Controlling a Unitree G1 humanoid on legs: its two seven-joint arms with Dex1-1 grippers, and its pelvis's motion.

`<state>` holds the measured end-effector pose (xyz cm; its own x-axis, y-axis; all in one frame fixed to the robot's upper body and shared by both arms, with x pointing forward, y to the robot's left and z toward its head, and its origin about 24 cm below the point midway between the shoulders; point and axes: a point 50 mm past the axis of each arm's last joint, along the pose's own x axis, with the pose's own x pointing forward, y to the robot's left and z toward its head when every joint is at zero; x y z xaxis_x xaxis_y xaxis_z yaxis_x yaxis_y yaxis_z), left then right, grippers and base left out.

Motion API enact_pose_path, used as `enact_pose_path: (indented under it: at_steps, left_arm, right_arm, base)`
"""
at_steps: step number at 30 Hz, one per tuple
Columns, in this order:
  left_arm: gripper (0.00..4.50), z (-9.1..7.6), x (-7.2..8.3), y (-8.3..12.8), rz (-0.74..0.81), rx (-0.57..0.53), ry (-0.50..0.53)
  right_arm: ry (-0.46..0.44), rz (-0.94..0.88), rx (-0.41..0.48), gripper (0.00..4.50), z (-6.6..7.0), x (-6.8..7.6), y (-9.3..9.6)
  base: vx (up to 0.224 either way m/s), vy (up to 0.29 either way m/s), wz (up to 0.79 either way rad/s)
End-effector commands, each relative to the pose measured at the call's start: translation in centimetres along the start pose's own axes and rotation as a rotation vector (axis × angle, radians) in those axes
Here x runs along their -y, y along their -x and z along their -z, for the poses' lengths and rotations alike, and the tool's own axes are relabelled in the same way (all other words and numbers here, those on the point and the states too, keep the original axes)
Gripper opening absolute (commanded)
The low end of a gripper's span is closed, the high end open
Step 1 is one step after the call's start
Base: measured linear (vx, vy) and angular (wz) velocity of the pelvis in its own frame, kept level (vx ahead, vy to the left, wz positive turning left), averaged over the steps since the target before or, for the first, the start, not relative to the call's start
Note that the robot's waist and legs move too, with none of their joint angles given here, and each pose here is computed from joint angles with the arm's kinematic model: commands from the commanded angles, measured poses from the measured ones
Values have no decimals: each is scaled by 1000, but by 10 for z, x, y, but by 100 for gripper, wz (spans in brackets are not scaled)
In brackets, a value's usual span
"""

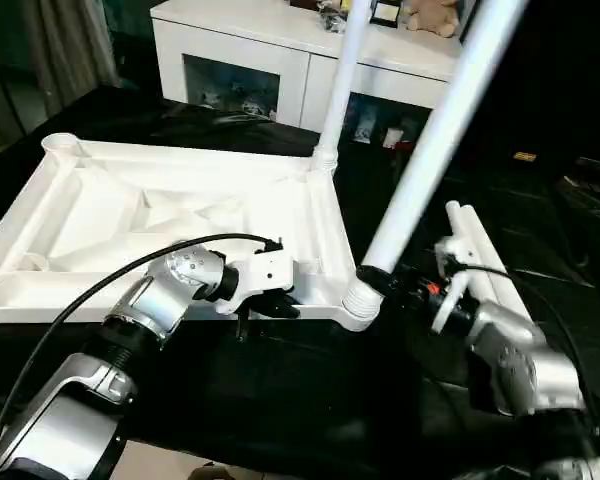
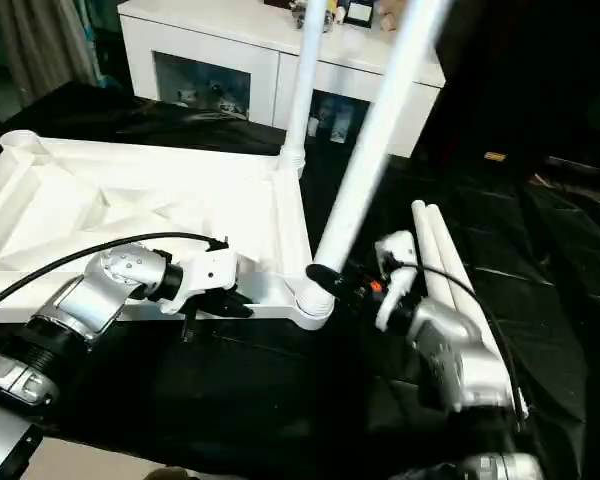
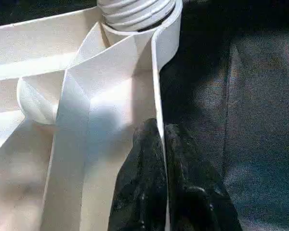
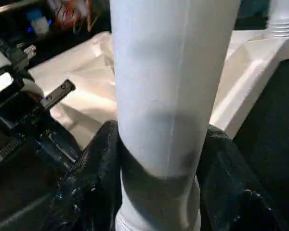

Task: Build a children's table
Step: Insert table leg to table base

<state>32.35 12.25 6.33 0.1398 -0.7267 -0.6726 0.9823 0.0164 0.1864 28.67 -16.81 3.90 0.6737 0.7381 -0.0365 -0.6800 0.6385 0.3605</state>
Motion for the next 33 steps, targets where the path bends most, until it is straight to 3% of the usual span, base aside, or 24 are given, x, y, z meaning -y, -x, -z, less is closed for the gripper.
enact_pose_path:
  at_steps: [1, 7, 13, 23, 29, 33]
  left_arm:
    - [0, -6, -2, -3, 8, -10, -47]
    - [0, -5, -1, -3, 7, -12, -46]
    - [0, -5, 2, -4, 15, -15, -48]
    - [0, -1, 5, -3, 16, -21, -48]
    - [0, -3, 4, -3, 8, -18, -51]
    - [0, -2, 5, -4, 4, -17, -50]
  right_arm:
    - [-36, 57, -62, 184, 17, 4, 9]
    - [-33, 46, -65, 184, 26, -5, 10]
    - [58, -44, -193, 184, 30, -17, 7]
    - [132, -134, -306, 184, 20, -15, 1]
    - [136, -203, -392, 184, 26, -17, 6]
    - [126, -205, -401, 184, 31, -18, 9]
  base:
    - [0, 0, 0]
    - [0, 0, 0]
    - [0, 0, 0]
    - [0, 0, 0]
    - [0, 0, 0]
    - [0, 0, 0]
